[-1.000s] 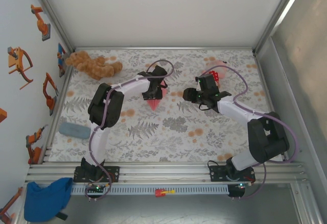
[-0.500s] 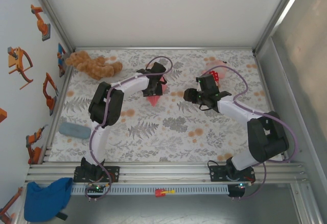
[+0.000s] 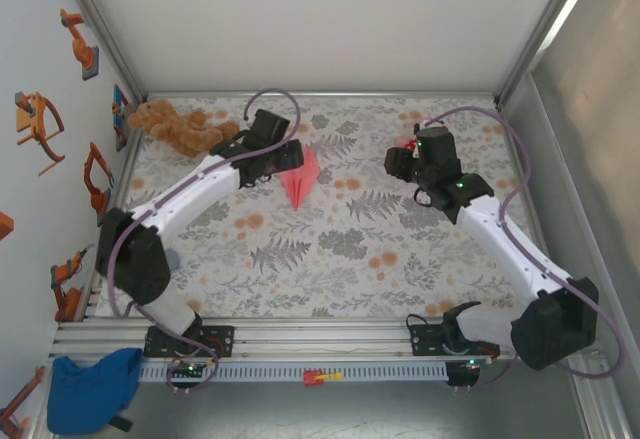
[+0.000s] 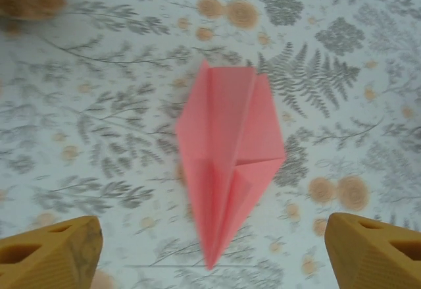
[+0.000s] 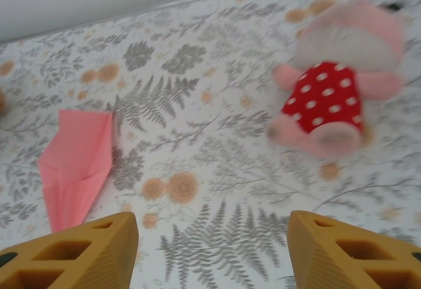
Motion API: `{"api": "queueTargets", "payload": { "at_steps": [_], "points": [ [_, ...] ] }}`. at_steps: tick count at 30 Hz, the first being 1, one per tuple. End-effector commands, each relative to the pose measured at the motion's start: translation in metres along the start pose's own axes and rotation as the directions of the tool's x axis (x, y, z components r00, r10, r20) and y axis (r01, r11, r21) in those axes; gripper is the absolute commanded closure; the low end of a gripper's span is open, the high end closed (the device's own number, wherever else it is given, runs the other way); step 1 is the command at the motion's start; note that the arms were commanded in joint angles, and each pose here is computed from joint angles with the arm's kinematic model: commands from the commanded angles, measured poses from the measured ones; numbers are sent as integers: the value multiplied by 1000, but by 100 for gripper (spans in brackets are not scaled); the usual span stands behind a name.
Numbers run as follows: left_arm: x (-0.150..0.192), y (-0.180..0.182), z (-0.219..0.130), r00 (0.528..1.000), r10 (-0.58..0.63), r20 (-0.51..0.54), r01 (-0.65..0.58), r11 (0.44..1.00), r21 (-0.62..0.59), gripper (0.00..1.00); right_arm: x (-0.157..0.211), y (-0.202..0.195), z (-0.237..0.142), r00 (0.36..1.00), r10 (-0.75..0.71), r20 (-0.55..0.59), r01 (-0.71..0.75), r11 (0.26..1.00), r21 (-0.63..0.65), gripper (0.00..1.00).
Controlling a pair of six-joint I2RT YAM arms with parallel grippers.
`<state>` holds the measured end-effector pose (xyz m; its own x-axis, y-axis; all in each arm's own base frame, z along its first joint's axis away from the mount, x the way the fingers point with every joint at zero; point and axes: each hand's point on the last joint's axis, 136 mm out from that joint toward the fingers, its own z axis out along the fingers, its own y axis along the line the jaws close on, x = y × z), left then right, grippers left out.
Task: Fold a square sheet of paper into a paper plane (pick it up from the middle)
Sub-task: Reset both arms
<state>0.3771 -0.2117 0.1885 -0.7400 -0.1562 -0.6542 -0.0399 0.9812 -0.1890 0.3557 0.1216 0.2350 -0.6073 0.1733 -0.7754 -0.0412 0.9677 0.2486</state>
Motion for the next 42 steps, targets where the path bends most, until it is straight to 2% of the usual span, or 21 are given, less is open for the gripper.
{"api": "queueTargets", "payload": {
  "at_steps": [1,2,5,7,11,19,24,27,35,38,42],
  "points": [
    [0,50,-16,995,-3,96,14,993,-118,3,-16,-41,-26,993,-90,75,73,975,211,27],
    [2,64,-23,993,-4,120,21,990,-141,1,-19,-49,-33,989,-107,98,80,965,248,20],
    [8,103,-42,983,-11,182,47,980,-194,4,-24,-73,-48,979,-134,155,70,930,362,1],
    [12,129,-51,973,-19,230,75,969,-237,4,-28,-89,-58,972,-137,192,42,900,434,1],
    [25,176,-60,944,-16,329,118,949,-293,4,-24,-130,-67,951,-150,270,-46,794,606,1],
    [46,236,-61,913,-63,404,201,930,-309,4,31,-181,-32,937,-98,336,-148,759,634,1],
    [38,242,-55,883,44,468,123,940,-320,4,56,-200,-12,938,-153,310,-104,730,675,1],
    [34,244,-44,858,125,498,59,939,-338,4,60,-203,6,938,-180,297,-68,744,665,1],
    [30,234,7,864,177,472,-54,963,-263,4,49,-189,43,922,-240,304,32,830,557,1],
    [20,224,17,848,163,505,-73,979,-192,4,52,-187,56,920,-242,308,60,864,501,1],
    [18,221,37,864,187,467,-124,979,-163,4,57,-186,67,929,-217,300,70,899,433,1]
  ]
}}
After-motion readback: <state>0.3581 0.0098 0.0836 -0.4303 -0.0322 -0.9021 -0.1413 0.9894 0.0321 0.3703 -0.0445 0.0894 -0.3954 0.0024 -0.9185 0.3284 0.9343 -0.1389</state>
